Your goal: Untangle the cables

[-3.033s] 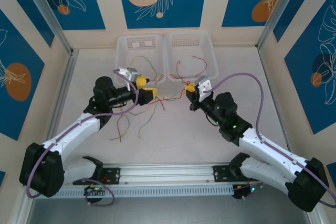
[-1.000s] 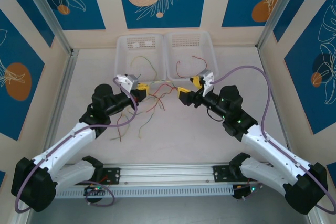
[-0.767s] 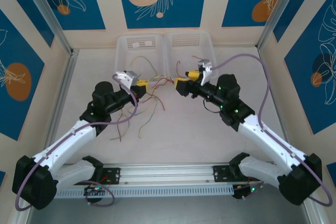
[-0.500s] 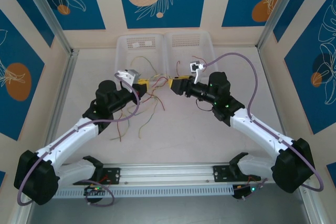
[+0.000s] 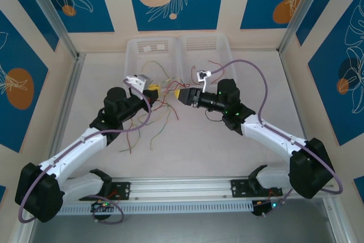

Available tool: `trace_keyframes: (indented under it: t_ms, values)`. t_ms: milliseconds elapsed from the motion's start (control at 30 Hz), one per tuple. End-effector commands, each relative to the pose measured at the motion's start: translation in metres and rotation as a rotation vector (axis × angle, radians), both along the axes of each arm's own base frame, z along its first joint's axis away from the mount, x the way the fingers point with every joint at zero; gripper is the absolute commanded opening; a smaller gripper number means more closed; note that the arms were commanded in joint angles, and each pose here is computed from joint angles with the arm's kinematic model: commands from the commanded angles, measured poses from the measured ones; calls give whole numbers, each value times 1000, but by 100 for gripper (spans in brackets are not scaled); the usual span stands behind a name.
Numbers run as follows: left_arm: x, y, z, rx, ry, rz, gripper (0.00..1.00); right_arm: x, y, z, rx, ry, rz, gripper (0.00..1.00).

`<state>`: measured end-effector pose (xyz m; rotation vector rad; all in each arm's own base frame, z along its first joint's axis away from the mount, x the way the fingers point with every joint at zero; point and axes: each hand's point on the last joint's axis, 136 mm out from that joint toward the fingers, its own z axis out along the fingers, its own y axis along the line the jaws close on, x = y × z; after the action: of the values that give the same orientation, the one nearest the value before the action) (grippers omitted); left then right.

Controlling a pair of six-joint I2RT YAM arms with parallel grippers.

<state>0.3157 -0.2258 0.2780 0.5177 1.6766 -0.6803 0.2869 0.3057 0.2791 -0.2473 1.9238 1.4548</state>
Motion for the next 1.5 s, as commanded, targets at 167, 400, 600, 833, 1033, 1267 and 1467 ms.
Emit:
trace_keyframes:
  t_ms: [167, 400, 600, 833, 1033, 1267, 1467]
  values:
    - [-5, -7, 19, -39, -40, -30, 0, 10, 21, 10, 66, 12, 36, 69]
    - [-9, -8, 19, -39, -36, -42, 0, 24, 42, 13, 97, 11, 59, 68]
    - [-10, -7, 17, -46, -39, -40, 0, 45, 45, 6, 88, 43, -23, 35]
    - [-5, 5, 19, -27, -53, 37, 0, 48, 39, -8, -21, 37, -62, 0]
    - [17, 55, 12, 19, -47, 351, 0, 36, 20, -12, -161, -47, -67, 0]
    - [23, 94, 9, 31, -42, 556, 0, 39, -29, -20, -263, -58, -184, 0]
    - [21, 111, 14, 34, -48, 634, 0, 49, -76, -20, -271, -50, -312, 0]
